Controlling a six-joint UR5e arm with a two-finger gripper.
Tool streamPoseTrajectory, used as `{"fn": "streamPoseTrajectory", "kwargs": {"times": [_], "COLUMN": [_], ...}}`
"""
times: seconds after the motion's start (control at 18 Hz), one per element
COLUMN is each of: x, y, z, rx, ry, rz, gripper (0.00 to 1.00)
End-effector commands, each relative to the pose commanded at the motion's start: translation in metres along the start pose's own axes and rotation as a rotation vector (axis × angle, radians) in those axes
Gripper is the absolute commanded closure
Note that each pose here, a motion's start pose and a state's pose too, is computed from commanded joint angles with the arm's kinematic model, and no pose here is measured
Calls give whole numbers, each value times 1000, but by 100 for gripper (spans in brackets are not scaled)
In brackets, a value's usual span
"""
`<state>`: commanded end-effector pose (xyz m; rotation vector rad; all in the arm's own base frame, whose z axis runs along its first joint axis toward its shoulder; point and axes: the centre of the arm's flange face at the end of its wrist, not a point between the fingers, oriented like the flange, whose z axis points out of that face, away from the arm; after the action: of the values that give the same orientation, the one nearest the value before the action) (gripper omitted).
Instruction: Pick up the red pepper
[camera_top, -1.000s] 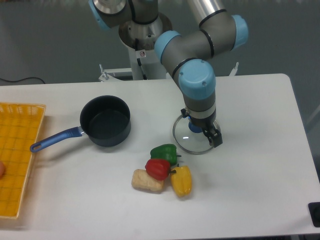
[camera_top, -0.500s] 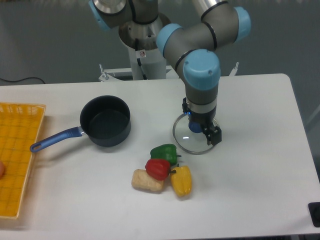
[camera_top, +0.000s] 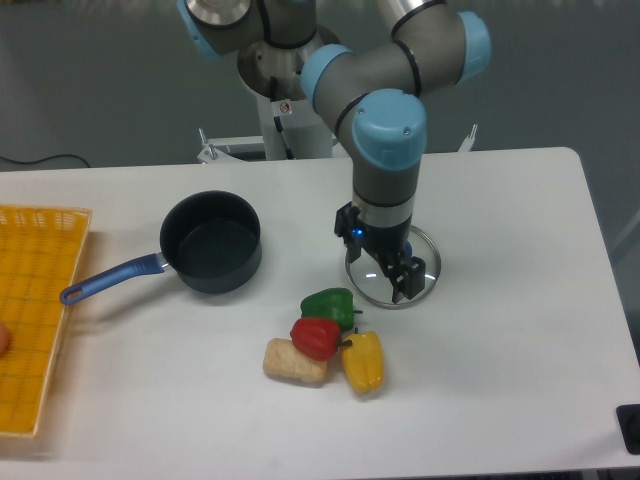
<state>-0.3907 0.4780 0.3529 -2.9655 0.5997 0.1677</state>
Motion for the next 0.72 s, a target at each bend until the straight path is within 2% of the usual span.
{"fn": "streamPoseTrajectory", "kwargs": {"times": [0.11, 0.28, 0.61, 0.72], "x": [3, 15, 15, 13], "y": [-7, -24, -47, -59], "z": [7, 19, 30, 37], "rx": [-26, -134, -138, -137], "ry": [8, 13, 26, 23], "rz": [134, 303, 507, 533], "gripper": [0, 0, 0, 0]}}
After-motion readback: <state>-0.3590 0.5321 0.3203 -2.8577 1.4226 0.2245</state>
